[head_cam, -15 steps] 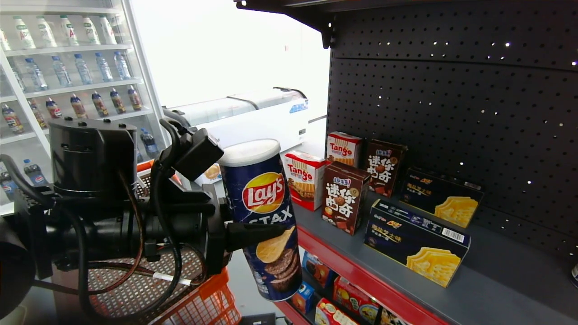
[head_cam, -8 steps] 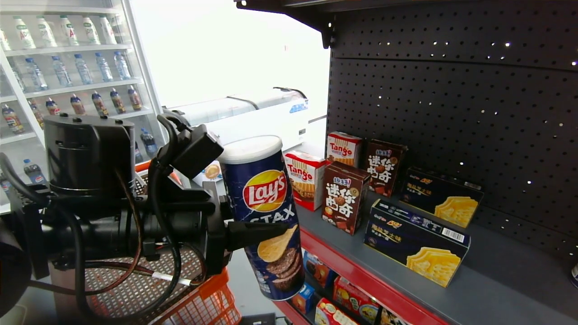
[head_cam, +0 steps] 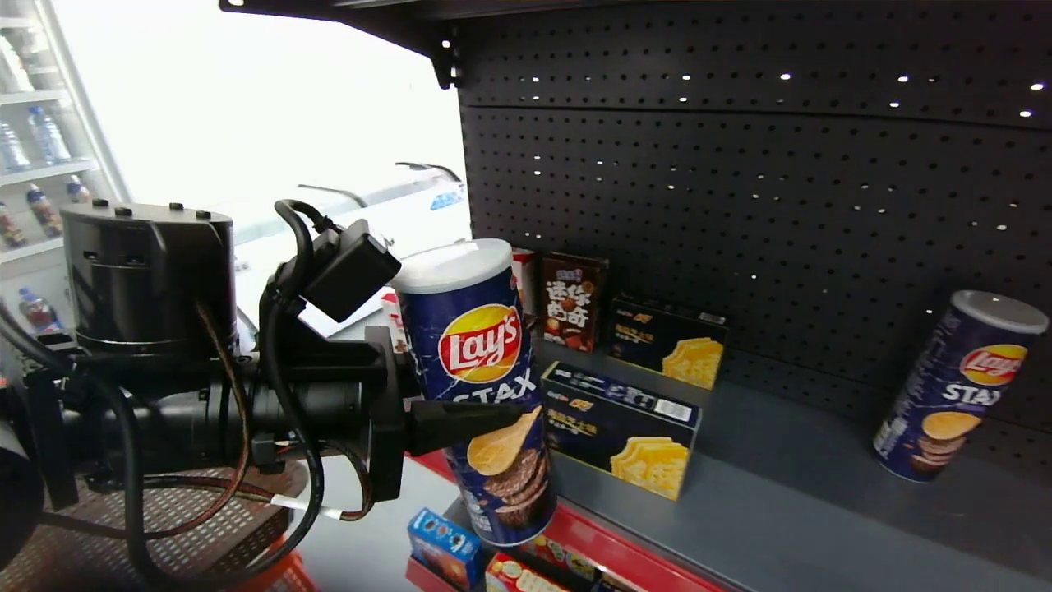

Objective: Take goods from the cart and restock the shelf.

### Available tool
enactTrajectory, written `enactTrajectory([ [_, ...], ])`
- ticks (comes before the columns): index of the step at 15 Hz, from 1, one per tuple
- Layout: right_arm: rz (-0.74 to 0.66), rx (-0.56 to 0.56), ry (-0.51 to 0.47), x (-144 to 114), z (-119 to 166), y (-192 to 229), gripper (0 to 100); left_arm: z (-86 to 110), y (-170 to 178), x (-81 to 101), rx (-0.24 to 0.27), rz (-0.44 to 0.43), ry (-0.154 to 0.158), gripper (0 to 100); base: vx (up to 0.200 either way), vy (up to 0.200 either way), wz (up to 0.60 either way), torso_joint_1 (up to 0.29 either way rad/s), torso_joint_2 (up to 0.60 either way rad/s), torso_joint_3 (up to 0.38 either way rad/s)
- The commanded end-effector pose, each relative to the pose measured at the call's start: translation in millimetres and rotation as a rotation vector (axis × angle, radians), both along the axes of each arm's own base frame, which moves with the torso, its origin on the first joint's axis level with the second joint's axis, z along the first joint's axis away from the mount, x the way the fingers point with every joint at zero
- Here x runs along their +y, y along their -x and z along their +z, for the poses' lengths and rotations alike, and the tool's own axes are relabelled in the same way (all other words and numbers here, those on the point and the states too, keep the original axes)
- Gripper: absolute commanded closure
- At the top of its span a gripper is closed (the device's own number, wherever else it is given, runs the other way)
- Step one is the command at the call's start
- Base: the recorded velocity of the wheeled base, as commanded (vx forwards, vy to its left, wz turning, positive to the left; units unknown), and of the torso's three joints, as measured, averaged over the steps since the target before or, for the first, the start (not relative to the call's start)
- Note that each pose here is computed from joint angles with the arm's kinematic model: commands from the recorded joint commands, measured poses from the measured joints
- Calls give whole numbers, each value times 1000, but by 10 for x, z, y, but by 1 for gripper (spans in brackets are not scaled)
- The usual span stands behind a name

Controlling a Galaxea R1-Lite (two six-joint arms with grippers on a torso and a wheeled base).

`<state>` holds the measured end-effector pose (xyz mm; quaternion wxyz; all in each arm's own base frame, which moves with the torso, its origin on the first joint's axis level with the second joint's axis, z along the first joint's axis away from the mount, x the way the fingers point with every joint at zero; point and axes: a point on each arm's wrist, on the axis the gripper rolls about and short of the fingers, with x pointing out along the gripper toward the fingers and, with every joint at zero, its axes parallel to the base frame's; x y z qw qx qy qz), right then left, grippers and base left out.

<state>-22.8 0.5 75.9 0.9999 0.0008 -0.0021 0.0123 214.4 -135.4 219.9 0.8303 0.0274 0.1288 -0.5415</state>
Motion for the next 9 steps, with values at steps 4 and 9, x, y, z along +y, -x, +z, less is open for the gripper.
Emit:
enactTrajectory([
  [4,3,0,2,0,0,0,0,240,71,-139,-70,-60,45,100,0,0,-600,2,2,2],
  [9,3,0,0,0,0,0,0,233,57,-148,-69,-61,43,100,0,0,-600,3,-1,5],
])
